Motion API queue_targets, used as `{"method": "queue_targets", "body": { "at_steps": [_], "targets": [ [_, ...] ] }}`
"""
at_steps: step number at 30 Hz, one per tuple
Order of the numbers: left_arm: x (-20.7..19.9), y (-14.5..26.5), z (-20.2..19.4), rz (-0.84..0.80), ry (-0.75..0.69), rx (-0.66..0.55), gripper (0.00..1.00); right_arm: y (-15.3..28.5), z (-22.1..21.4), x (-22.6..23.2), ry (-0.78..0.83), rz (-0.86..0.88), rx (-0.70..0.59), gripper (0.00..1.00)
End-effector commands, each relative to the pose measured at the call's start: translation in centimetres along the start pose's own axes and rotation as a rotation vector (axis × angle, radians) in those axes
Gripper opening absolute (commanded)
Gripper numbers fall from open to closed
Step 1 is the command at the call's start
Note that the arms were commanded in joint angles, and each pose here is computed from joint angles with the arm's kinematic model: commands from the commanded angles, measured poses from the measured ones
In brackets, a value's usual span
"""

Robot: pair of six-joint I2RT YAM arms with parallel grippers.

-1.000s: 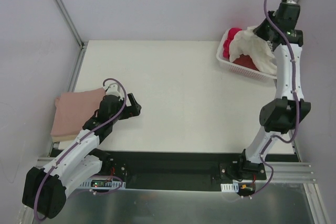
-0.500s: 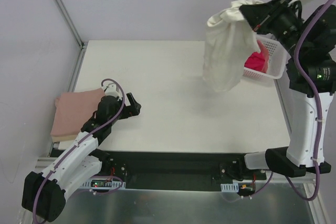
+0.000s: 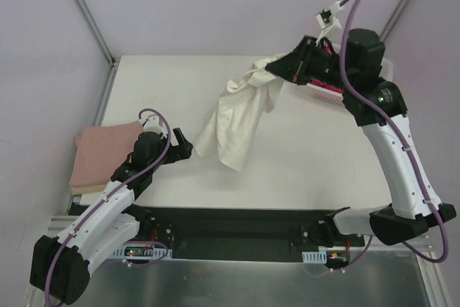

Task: Fold and stack the t-shirts
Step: Move the tshirt to the center of the board

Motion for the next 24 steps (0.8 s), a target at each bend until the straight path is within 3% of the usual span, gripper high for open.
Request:
{"method": "queue_targets", "body": {
  "at_steps": [1, 3, 4, 7, 9, 12, 18, 23, 24],
  "targets": [
    [0.0, 0.1, 0.6, 0.014, 0.011, -0.044, 0.99, 2.0, -4.8, -8.5, 0.009, -0.353, 0.069, 0.20],
    [0.6, 0.2, 0.8, 0.065, 0.015, -0.060, 0.99, 4.3, -8.9, -14.9, -0.060, -0.593, 0.191, 0.31],
    [0.8, 0.3, 1.0, 0.077, 0.015, -0.068, 0.99, 5.5, -9.7, -17.1, -0.072, -0.714, 0.214, 0.55],
    [1.3, 0.2, 0.9, 0.112, 0.031, -0.076, 0.99, 9.2, -12.2, -21.2, -0.085, -0.967, 0.294, 0.90],
    [1.3, 0.1, 1.0, 0.120, 0.043, -0.073, 0.99, 10.3, -12.8, -21.6, -0.055, -1.010, 0.274, 1.00],
    [1.3, -0.4, 0.7, 0.143, 0.065, -0.042, 0.99, 10.7, -12.5, -21.0, -0.008, -0.988, 0.223, 0.97],
    [0.4, -2.9, 1.1, 0.217, 0.138, 0.033, 0.99, 10.3, -15.0, -21.2, 0.025, -0.901, 0.286, 0.97],
    [-0.3, -6.8, 0.8, 0.332, 0.141, 0.185, 0.99, 11.5, -17.5, -24.1, 0.004, -1.069, 0.347, 0.97],
    [-1.5, -7.6, 2.2, 0.321, 0.144, 0.174, 0.99, 11.7, -17.8, -24.7, -0.022, -1.102, 0.346, 0.97]
  ]
}}
Point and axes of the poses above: each gripper's point midway between its finger pads, its own y axis back along the fingers, its own x axis along the line the jaws close on, z = x × y, the point moved 4 cm from there along y, back along the fingers, and after that the axes turned 7 degrees about y, right-handed, at the moved point
